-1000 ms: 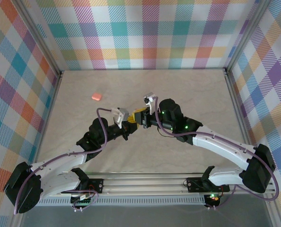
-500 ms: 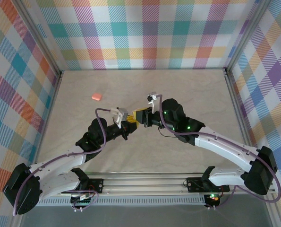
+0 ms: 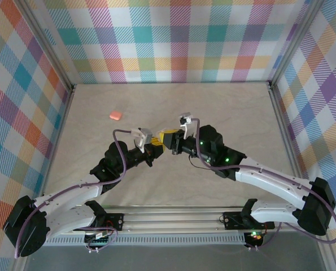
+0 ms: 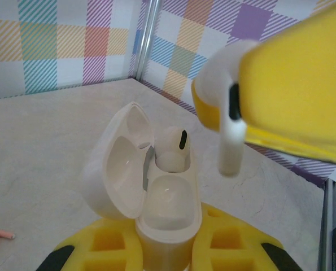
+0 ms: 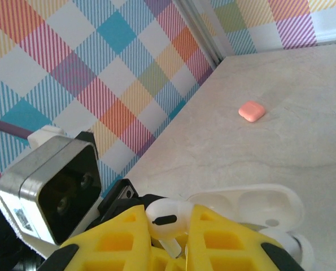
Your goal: Insert the wireless bluetooth earbuds into the charging case
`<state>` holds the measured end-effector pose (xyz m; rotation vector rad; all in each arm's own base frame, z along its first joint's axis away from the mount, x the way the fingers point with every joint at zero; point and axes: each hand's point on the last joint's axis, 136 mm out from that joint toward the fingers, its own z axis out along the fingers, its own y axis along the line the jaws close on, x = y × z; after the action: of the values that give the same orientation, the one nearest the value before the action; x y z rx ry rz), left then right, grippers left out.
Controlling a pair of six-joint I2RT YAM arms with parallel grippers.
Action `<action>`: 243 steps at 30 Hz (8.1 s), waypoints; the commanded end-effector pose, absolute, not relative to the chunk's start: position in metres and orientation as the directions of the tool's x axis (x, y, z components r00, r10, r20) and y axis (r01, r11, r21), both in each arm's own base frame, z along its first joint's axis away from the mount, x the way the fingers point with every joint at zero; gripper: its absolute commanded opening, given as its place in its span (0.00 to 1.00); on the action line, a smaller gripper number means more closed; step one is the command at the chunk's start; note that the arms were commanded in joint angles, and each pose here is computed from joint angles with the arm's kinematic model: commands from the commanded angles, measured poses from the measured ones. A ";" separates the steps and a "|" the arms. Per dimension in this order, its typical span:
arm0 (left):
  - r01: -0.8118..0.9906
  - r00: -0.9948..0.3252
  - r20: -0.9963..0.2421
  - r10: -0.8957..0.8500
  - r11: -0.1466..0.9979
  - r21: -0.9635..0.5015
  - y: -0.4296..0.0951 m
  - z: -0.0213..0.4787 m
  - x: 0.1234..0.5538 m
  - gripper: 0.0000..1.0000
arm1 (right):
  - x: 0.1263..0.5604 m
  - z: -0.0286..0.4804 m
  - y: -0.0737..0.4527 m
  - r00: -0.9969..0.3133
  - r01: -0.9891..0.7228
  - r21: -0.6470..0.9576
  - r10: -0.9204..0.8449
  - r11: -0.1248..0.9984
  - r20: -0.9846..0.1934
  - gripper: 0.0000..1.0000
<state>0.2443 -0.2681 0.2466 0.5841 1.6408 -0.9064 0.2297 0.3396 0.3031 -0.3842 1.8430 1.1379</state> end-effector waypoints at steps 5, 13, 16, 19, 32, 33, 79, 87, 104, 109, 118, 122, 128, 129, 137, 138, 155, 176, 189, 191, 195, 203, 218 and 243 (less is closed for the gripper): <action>0.760 -0.207 -0.966 -0.153 0.597 -0.257 -0.266 0.280 0.244 0.00 | 0.235 0.331 0.342 -0.418 -0.667 0.501 0.280 0.552 -0.864 0.17; 0.723 -0.202 -0.966 -0.161 0.641 -0.258 -0.259 0.279 0.250 0.00 | 0.243 0.314 0.336 -0.445 -0.582 0.539 0.317 0.609 -0.838 0.16; 0.719 -0.199 -0.967 -0.157 0.647 -0.253 -0.259 0.278 0.251 0.00 | 0.245 0.309 0.339 -0.459 -0.571 0.549 0.317 0.610 -0.830 0.16; 0.719 -0.193 -0.969 -0.155 0.650 -0.247 -0.260 0.278 0.252 0.00 | 0.246 0.304 0.343 -0.474 -0.564 0.561 0.318 0.606 -0.821 0.17; 0.739 -0.186 -0.972 -0.142 0.632 -0.234 -0.265 0.278 0.251 0.00 | 0.247 0.294 0.358 -0.505 -0.573 0.576 0.301 0.583 -0.809 0.18; 0.739 -0.186 -0.972 -0.142 0.631 -0.234 -0.265 0.278 0.251 0.00 | 0.247 0.293 0.358 -0.507 -0.574 0.576 0.300 0.582 -0.808 0.18; 0.794 -0.097 -0.984 -0.151 0.584 -0.168 -0.266 0.304 0.237 0.00 | 0.230 0.231 0.364 -0.678 -0.521 0.550 0.075 0.653 -0.731 0.27; 0.796 -0.095 -0.984 -0.150 0.583 -0.166 -0.265 0.305 0.236 0.00 | 0.231 0.232 0.361 -0.677 -0.510 0.549 0.085 0.662 -0.731 0.30; 0.796 -0.100 -0.984 -0.145 0.582 -0.166 -0.264 0.302 0.234 0.00 | 0.239 0.227 0.344 -0.685 -0.418 0.540 0.137 0.730 -0.715 0.32; 0.798 -0.102 -0.984 -0.143 0.579 -0.167 -0.264 0.302 0.233 0.00 | 0.242 0.222 0.337 -0.692 -0.380 0.537 0.154 0.753 -0.705 0.32; 0.799 -0.105 -0.984 -0.142 0.577 -0.169 -0.265 0.301 0.233 0.00 | 0.245 0.216 0.330 -0.708 -0.336 0.543 0.174 0.769 -0.685 0.30; 0.799 -0.106 -0.984 -0.142 0.576 -0.169 -0.265 0.301 0.233 0.00 | 0.245 0.215 0.332 -0.715 -0.340 0.552 0.172 0.761 -0.677 0.30; 0.803 -0.113 -0.984 -0.135 0.572 -0.170 -0.268 0.299 0.235 0.00 | 0.241 0.216 0.341 -0.729 -0.367 0.575 0.159 0.731 -0.666 0.27; 0.803 -0.114 -0.985 -0.132 0.572 -0.169 -0.269 0.298 0.235 0.00 | 0.240 0.217 0.342 -0.731 -0.369 0.581 0.159 0.726 -0.664 0.27; 0.764 -0.154 -0.985 -0.072 0.623 -0.165 -0.262 0.278 0.241 0.00 | 0.235 0.243 0.327 -0.740 -0.350 0.636 0.213 0.688 -0.638 0.27; 0.756 -0.162 -0.985 -0.066 0.633 -0.167 -0.260 0.275 0.242 0.00 | 0.235 0.245 0.324 -0.742 -0.342 0.643 0.223 0.685 -0.632 0.27; 0.727 -0.228 -0.974 -0.010 0.663 -0.177 -0.260 0.255 0.248 0.00 | 0.235 0.247 0.319 -0.799 -0.307 0.722 0.244 0.619 -0.549 0.25; 0.657 -0.305 -0.949 0.083 0.739 -0.147 -0.244 0.210 0.253 0.00 | 0.239 0.250 0.322 -0.801 -0.366 0.733 0.207 0.574 -0.562 0.20; 0.745 -0.206 -0.973 0.101 0.661 -0.089 -0.258 0.211 0.244 0.00 | 0.232 0.264 0.324 -0.789 -0.434 0.695 0.130 0.573 -0.600 0.17; 0.765 -0.179 -0.978 0.104 0.640 -0.072 -0.260 0.213 0.241 0.00 | 0.230 0.265 0.329 -0.793 -0.450 0.699 0.111 0.557 -0.599 0.17; 0.793 -0.113 -0.988 0.103 0.609 -0.027 -0.262 0.219 0.236 0.00 | 0.227 0.267 0.334 -0.803 -0.463 0.700 0.077 0.544 -0.591 0.16; 0.818 -0.027 -0.992 0.120 0.573 0.047 -0.268 0.225 0.233 0.00 | 0.224 0.266 0.326 -0.797 -0.460 0.670 0.060 0.583 -0.601 0.14; 0.820 0.008 -0.985 0.171 0.563 0.104 -0.274 0.218 0.239 0.00 | 0.221 0.257 0.321 -0.773 -0.479 0.562 -0.021 0.675 -0.634 0.13; 0.829 0.019 -0.987 0.159 0.549 0.104 -0.275 0.226 0.236 0.00 | 0.221 0.239 0.328 -0.737 -0.530 0.415 -0.160 0.740 -0.657 0.12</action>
<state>0.2388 -0.2695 0.1994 0.8865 1.5806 -0.6259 0.2207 0.3237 0.2324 -0.4680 2.3522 0.8287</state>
